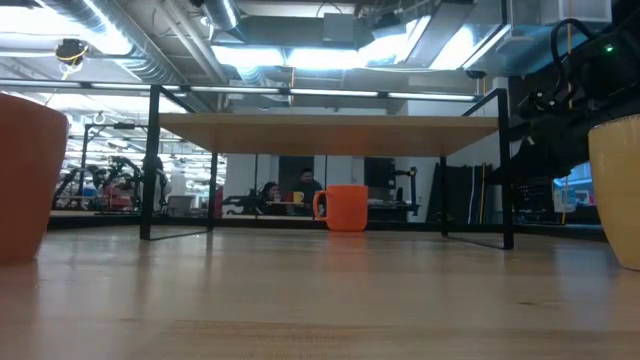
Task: Stack small to large cups/mugs on shelf
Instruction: Put the orange cup on the shelf
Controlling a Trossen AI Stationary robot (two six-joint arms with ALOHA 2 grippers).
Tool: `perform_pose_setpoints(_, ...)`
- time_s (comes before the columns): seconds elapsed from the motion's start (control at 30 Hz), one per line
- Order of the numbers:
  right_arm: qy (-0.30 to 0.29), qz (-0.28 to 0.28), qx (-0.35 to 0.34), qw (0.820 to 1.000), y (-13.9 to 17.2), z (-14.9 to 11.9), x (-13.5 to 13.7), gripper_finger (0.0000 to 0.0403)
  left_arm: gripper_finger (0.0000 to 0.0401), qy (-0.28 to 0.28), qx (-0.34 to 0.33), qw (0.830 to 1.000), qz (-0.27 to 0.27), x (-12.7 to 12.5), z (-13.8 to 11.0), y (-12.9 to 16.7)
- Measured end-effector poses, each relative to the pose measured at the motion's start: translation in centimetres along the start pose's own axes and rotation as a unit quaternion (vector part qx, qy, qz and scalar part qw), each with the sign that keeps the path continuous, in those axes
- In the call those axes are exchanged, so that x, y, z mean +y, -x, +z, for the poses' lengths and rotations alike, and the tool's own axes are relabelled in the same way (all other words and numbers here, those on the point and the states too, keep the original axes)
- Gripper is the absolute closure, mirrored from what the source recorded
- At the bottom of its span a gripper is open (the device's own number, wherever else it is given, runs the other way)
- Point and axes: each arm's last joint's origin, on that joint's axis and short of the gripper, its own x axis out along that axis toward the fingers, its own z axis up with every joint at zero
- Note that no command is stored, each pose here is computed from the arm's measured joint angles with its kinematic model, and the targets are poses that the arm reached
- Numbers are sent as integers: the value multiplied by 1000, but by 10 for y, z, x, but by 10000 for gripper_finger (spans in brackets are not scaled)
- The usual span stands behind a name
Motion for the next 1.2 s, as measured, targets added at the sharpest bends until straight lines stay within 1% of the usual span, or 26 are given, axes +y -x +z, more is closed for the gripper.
perform_pose_setpoints(0.13, 0, 0, 0, 1000, 0, 0, 0, 373, 368, -15, 70, 995, 64, 25, 27, -25)
perform_pose_setpoints(0.2, 0, 0, 0, 1000, 0, 0, 0, 373, 368, -13, 109, 991, 73, 43, 41, -38)
perform_pose_setpoints(0.27, 0, 0, 0, 1000, 0, 0, 0, 373, 368, -2, 121, 991, 50, 61, 57, -49)
perform_pose_setpoints(0.37, 0, 0, 0, 1000, 0, 0, 0, 373, 368, 15, 102, 995, -11, 87, 83, -61)
perform_pose_setpoints(0.47, 0, 0, 0, 1000, 0, 0, 0, 373, 368, 33, 85, 996, -23, 116, 102, -75)
perform_pose_setpoints(0.53, 0, 0, 0, 1000, 0, 0, 0, 373, 368, 50, 87, 994, -37, 137, 108, -89)
perform_pose_setpoints(0.63, 0, 0, 0, 1000, 0, 0, 0, 373, 368, 75, 104, 990, -54, 163, 109, -114)
perform_pose_setpoints(0.73, 0, 0, 0, 1000, 0, 0, 0, 373, 368, 93, 147, 983, -57, 185, 98, -146)
perform_pose_setpoints(0.8, 0, 0, 0, 1000, 0, 0, 0, 373, 368, 103, 174, 978, -58, 196, 90, -167)
perform_pose_setpoints(0.93, 0, 0, 0, 1000, 0, 0, 0, 373, 368, 100, 199, 973, -58, 213, 77, -201)
perform_pose_setpoints(1.03, 0, 0, 0, 1000, 0, 0, 0, 373, 368, 66, 215, 974, -16, 226, 66, -222)
perform_pose_setpoints(1.1, 0, 0, 0, 1000, 0, 0, 0, 373, 368, 46, 229, 972, 17, 235, 60, -229)
perform_pose_setpoints(1.2, 0, 0, 0, 1000, 0, 0, 0, 373, 368, 14, 250, 967, 51, 247, 50, -239)
